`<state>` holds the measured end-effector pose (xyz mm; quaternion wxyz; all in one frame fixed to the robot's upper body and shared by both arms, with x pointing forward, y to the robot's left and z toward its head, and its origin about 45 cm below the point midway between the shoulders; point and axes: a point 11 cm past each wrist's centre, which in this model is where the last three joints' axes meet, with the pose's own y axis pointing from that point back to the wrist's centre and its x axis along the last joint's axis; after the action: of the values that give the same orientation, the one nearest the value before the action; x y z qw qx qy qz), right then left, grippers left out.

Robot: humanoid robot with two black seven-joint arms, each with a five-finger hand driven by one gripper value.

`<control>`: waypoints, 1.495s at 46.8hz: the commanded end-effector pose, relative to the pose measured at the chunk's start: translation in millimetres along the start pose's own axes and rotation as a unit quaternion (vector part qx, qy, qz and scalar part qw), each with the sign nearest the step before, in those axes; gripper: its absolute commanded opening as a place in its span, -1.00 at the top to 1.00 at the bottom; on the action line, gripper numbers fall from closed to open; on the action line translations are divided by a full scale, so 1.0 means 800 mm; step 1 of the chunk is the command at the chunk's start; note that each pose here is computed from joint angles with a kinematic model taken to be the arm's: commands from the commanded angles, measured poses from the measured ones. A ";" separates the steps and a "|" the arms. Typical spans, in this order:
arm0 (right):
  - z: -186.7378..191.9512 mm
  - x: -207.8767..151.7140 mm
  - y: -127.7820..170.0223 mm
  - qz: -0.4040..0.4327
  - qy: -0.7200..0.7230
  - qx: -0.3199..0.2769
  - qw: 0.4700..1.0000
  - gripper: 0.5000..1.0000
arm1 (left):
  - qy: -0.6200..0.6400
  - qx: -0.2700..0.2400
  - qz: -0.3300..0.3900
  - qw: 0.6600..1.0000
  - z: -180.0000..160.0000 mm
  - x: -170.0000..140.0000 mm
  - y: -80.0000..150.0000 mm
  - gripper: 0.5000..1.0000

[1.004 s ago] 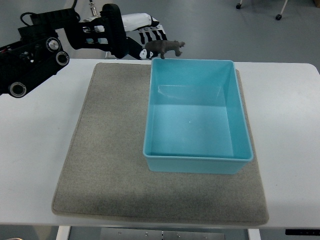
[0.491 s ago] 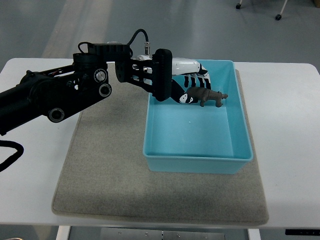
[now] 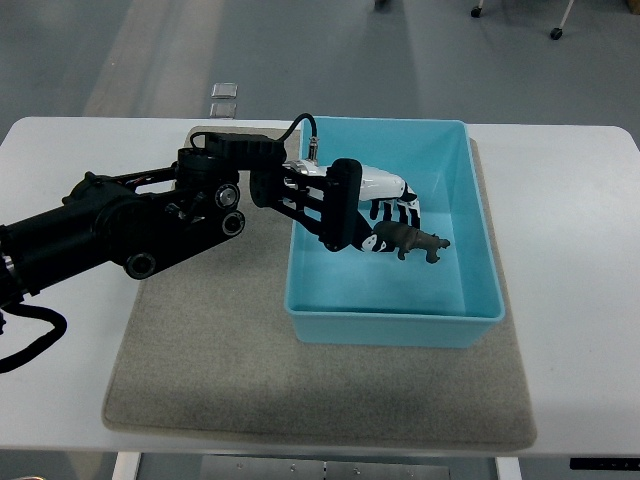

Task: Place brown hippo in blue box with left hand
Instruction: 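Lower the hippo into the blue box and open the left hand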

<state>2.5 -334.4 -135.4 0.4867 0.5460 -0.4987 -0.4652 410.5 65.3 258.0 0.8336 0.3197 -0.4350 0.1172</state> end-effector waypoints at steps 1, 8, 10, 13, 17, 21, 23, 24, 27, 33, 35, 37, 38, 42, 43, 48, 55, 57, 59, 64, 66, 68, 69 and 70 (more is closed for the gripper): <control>0.000 0.000 0.000 0.000 0.000 0.000 1.000 -0.74 | -0.004 0.004 -0.013 1.000 -0.002 -0.010 -0.002 1.00; 0.000 0.000 0.000 0.000 0.000 0.000 1.000 -0.74 | -0.004 0.008 -0.016 1.000 -0.005 -0.015 -0.002 1.00; 0.000 0.000 0.000 0.000 0.000 0.000 1.000 -0.74 | -0.003 0.010 -0.016 1.000 -0.007 -0.015 -0.002 1.00; 0.000 0.000 0.000 0.000 0.000 0.000 1.000 -0.74 | -0.002 0.013 -0.015 1.000 -0.009 -0.015 -0.003 1.00; 0.000 0.000 0.000 0.000 0.000 0.000 1.000 -0.74 | 0.000 0.013 -0.015 1.000 -0.010 -0.016 -0.002 1.00; 0.000 0.000 0.000 0.000 0.000 0.000 1.000 -0.74 | 0.007 0.012 -0.016 1.000 -0.011 -0.023 -0.003 1.00; 0.000 0.000 0.000 0.000 0.000 0.000 1.000 -0.74 | 0.008 0.012 -0.015 1.000 -0.012 -0.024 -0.003 1.00; 0.000 0.000 0.000 0.000 0.001 0.000 1.000 -0.74 | 0.010 0.012 -0.014 1.000 -0.012 -0.025 -0.003 0.98; 0.000 0.000 0.000 0.000 0.000 0.000 1.000 -0.74 | 0.012 0.011 -0.015 1.000 -0.012 -0.027 -0.003 0.81; 0.000 0.000 0.000 0.000 0.000 0.000 1.000 -0.74 | 0.015 0.009 -0.010 1.000 -0.012 -0.025 -0.002 0.17; 0.000 0.000 0.000 0.000 0.000 0.000 1.000 -0.74 | 0.017 0.010 -0.008 1.000 -0.013 -0.024 -0.002 0.04; 0.000 0.000 0.000 0.000 0.000 0.000 1.000 -0.74 | 0.020 0.009 -0.007 1.000 -0.012 -0.023 -0.001 -0.08; 0.000 0.000 0.000 0.000 0.001 0.000 1.000 -0.74 | 0.021 0.009 -0.006 1.000 -0.013 -0.023 -0.001 -0.09; 0.000 0.000 0.000 0.000 0.000 0.000 1.000 -0.74 | 0.022 0.010 -0.004 1.000 -0.015 -0.021 0.000 -0.31; 0.000 0.000 0.000 0.000 0.001 0.000 1.000 -0.74 | 0.023 0.010 -0.003 1.000 -0.014 -0.020 0.001 -0.40; 0.000 0.000 0.000 0.000 0.000 0.000 1.000 -0.74 | 0.022 0.010 0.008 1.000 -0.015 -0.017 0.001 -0.59; 0.000 0.000 0.000 0.000 0.000 0.000 1.000 -0.74 | 0.029 0.007 0.028 0.999 -0.014 -0.004 0.004 -0.78; 0.000 0.000 0.000 0.000 0.000 0.000 1.000 -0.74 | 0.037 0.003 0.041 0.998 -0.013 0.006 0.006 -0.84; 0.000 0.000 0.000 0.000 0.001 0.000 1.000 -0.74 | 0.047 0.000 0.055 0.997 -0.012 0.017 0.009 -0.85; 0.000 0.000 0.000 0.000 0.000 0.000 1.000 -0.74 | 0.079 -0.008 0.093 0.992 -0.014 0.042 0.016 -0.86; 0.000 0.000 0.000 0.000 0.000 0.000 1.000 -0.74 | 0.100 -0.008 0.111 0.989 -0.018 0.046 0.019 -0.87; 0.000 0.000 0.000 0.000 0.001 0.000 1.000 -0.74 | 0.119 -0.010 0.133 0.984 -0.022 0.052 0.022 -0.96; 0.000 0.000 0.000 0.000 0.000 0.000 1.000 -0.74 | 0.129 -0.009 0.146 0.981 -0.026 0.057 0.026 -0.97; 0.000 0.000 0.000 0.000 0.000 0.000 1.000 -0.74 | 0.137 -0.009 0.160 0.977 -0.029 0.063 0.029 -0.97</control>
<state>2.5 -334.4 -135.4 0.4867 0.5461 -0.4986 -0.4651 436.3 84.6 289.7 0.8584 0.2418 -0.3789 0.2471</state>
